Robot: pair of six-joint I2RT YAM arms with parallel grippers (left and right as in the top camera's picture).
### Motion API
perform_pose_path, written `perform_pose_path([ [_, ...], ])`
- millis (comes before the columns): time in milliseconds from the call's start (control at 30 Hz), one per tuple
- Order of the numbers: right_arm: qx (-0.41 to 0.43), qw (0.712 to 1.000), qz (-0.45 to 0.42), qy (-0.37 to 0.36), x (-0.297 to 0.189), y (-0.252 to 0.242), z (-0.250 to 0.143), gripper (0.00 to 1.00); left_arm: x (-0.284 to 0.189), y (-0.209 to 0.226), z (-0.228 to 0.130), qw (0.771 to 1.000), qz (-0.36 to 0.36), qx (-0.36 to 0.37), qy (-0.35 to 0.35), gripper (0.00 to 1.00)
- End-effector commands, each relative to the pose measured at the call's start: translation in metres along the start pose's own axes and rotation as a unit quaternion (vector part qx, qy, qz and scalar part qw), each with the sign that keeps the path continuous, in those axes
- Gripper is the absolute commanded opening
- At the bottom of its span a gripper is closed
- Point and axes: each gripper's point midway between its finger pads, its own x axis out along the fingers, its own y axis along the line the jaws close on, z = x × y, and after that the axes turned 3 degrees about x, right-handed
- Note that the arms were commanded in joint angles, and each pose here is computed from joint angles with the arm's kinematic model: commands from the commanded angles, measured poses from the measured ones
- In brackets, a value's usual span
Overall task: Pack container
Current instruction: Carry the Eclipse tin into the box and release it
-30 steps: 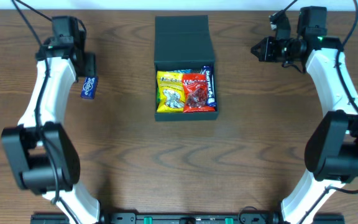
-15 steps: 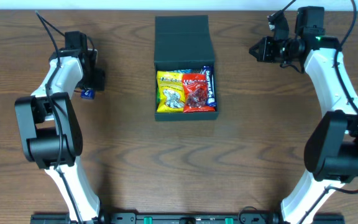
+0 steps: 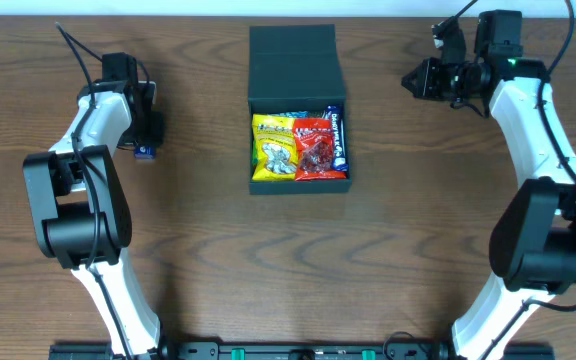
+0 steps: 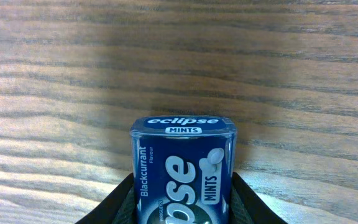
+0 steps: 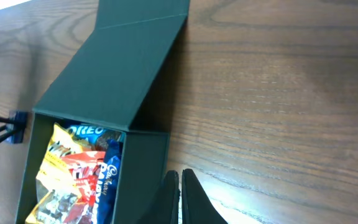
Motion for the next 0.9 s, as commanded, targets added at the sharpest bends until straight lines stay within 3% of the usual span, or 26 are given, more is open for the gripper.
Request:
perform_pose_path([
  [0, -0.004, 1.0, -0.005, -0.022, -0.012, 0.011, 0.013, 0.04, -0.021, -0.007, 0.013, 0.999, -0.026, -0.018, -0.022, 0.06],
  [233, -0.006, 1.0, -0.004, -0.027, -0.012, 0.011, 0.015, 0.07, -0.106, -0.052, 0.058, 0.985, -0.109, 0.016, -0.131, 0.06],
  [400, -0.007, 1.0, -0.004, -0.028, -0.012, 0.011, 0.016, 0.08, -0.151, -0.113, 0.068, 0.974, -0.139, 0.042, -0.173, 0.06],
  [600, -0.007, 1.0, -0.004, -0.027, -0.012, 0.011, 0.016, 0.08, -0.166, -0.206, 0.063, 0.965, -0.195, 0.043, -0.171, 0.06],
  [867, -0.007, 1.0, -0.004, -0.028, -0.012, 0.011, 0.016, 0.1, -0.166, -0.301, 0.022, 0.963, -0.241, 0.039, -0.117, 0.06],
])
